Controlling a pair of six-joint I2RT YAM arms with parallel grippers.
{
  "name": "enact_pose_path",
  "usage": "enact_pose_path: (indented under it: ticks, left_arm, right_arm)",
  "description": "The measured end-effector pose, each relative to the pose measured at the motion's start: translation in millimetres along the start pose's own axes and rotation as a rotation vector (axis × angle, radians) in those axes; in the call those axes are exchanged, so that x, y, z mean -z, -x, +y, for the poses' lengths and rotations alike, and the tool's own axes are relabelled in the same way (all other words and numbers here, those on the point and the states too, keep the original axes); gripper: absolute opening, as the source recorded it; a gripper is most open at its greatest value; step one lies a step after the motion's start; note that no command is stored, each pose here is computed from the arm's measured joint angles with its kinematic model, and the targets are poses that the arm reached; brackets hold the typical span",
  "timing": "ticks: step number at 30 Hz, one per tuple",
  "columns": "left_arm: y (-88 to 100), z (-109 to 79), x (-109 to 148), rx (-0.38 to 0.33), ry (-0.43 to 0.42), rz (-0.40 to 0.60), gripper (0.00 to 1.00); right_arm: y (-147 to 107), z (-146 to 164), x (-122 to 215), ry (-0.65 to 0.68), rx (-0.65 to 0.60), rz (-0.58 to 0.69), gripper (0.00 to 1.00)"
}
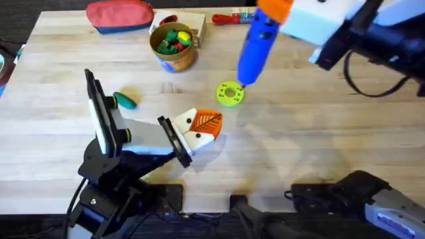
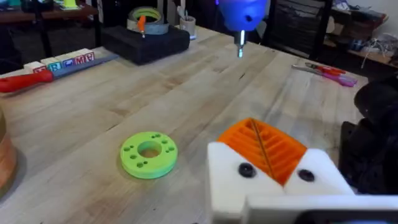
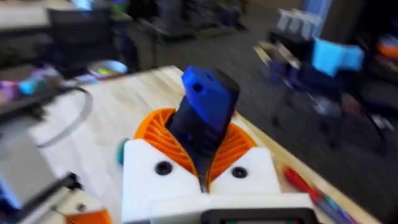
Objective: Pick up the gripper from the table and insert it into the empty holder that is missing its gripper. Then pick up a screw, insert it into the mounting hole, and use the screwdriver to tighten it. Finally, clean up the table by picking up the vegetable and placing it into the bucket.
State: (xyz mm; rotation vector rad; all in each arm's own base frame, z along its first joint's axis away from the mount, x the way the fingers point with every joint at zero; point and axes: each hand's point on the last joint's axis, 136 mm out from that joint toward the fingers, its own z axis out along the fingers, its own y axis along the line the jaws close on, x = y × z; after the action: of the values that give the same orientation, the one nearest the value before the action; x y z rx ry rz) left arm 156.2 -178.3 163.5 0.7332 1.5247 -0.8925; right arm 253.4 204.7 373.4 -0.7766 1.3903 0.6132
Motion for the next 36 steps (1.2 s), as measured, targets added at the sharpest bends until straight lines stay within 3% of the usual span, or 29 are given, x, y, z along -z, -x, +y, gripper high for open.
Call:
enact_pose_path:
  ticks: [5,11,26,36]
  left_arm:
    - [0.0,0.1,0,0.000,0.000,0.000,0.005]
    - [0.0,0.1,0,0.000,0.000,0.000,0.005]
    - [0.1,0.1,0,0.000,0.000,0.000,0.005]
    - [0.0,0.1,0,0.000,0.000,0.000,0.005]
  right_arm:
    - [28,51,-17,0.173,0.026,-0.126,0.007]
    - [23,78,-38,0.262,0.018,-0.138,0.007]
    - [9,116,-61,0.372,0.004,-0.130,0.007]
    - [3,119,-66,0.382,-0.009,-0.115,0.007]
